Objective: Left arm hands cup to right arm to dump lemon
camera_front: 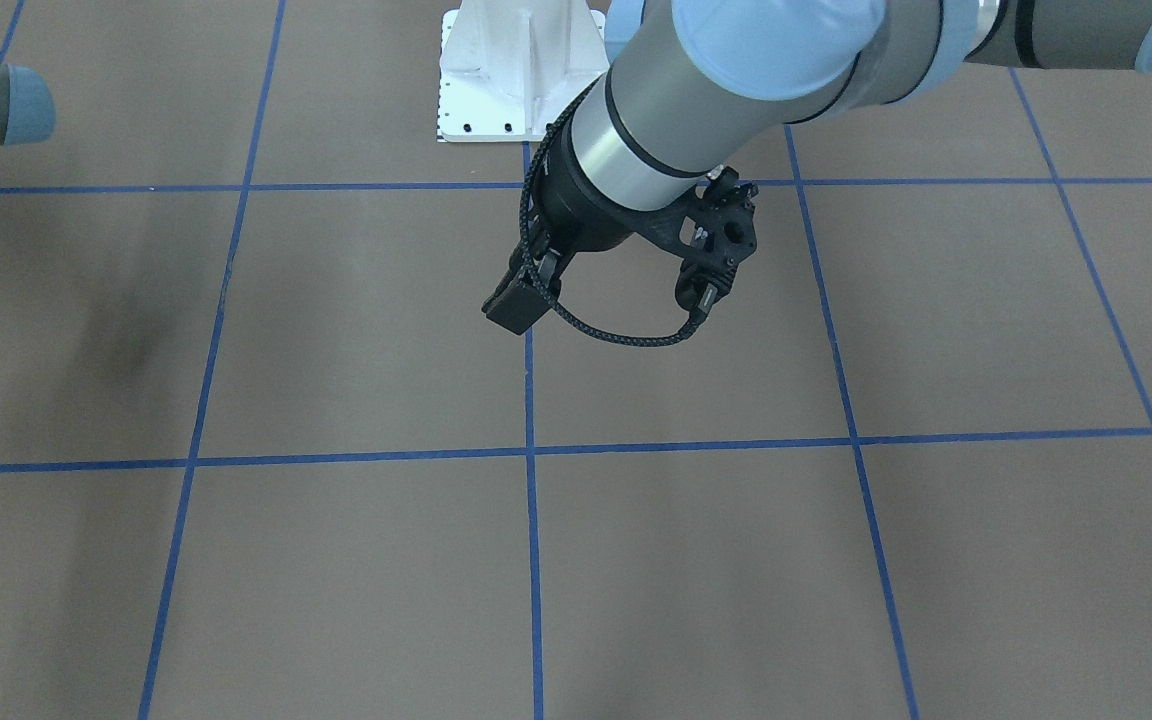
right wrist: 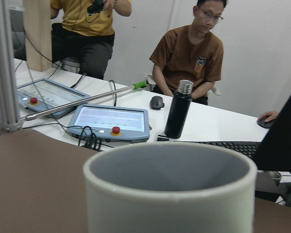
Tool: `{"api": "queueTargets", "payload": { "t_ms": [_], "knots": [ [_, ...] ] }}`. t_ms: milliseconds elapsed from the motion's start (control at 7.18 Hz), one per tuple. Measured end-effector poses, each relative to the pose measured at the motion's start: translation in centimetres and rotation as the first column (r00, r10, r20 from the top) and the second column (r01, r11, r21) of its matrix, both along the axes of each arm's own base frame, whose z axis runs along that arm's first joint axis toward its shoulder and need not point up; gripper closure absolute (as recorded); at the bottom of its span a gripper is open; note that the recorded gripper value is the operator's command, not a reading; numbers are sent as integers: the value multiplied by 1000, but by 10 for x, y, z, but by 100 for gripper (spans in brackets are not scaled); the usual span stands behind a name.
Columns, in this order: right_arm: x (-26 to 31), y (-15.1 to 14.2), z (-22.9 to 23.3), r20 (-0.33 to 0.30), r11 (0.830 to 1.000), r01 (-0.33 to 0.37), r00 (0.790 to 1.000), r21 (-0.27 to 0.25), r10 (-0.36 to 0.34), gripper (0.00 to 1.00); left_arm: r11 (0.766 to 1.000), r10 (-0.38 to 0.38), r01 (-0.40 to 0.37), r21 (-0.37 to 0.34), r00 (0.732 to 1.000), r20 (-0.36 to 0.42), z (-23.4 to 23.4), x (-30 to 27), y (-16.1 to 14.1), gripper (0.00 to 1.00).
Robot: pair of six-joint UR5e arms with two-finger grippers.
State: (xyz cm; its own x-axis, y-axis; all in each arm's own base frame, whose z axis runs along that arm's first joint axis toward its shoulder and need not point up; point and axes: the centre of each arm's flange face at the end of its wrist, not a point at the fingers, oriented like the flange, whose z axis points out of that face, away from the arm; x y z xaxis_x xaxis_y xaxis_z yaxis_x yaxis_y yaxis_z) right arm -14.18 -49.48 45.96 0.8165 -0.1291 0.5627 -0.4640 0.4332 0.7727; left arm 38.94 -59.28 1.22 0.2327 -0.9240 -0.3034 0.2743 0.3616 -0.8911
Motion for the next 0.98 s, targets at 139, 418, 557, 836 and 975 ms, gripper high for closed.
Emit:
{"api": "queueTargets", "payload": {
  "t_ms": [139,418,557,836,975],
  "knots": [
    [24,15,22,-1,1000,-23,1000,-4,23,92,1000,-6,6,7,1000,2,6,-6,-4,0],
    [74,60,69,5,999,-50,999,-7,50,98,1000,-16,16,12,1000,5,11,-14,-8,0],
    [92,83,90,22,999,-51,998,3,51,98,1000,-18,18,12,1000,7,13,-14,-9,0],
    [120,125,141,77,997,-62,995,38,59,100,1000,-20,20,13,1000,8,13,-14,-9,0],
    [127,141,169,143,997,-65,988,39,59,100,1000,-23,22,14,1000,9,13,-15,-9,0]
  ]
}}
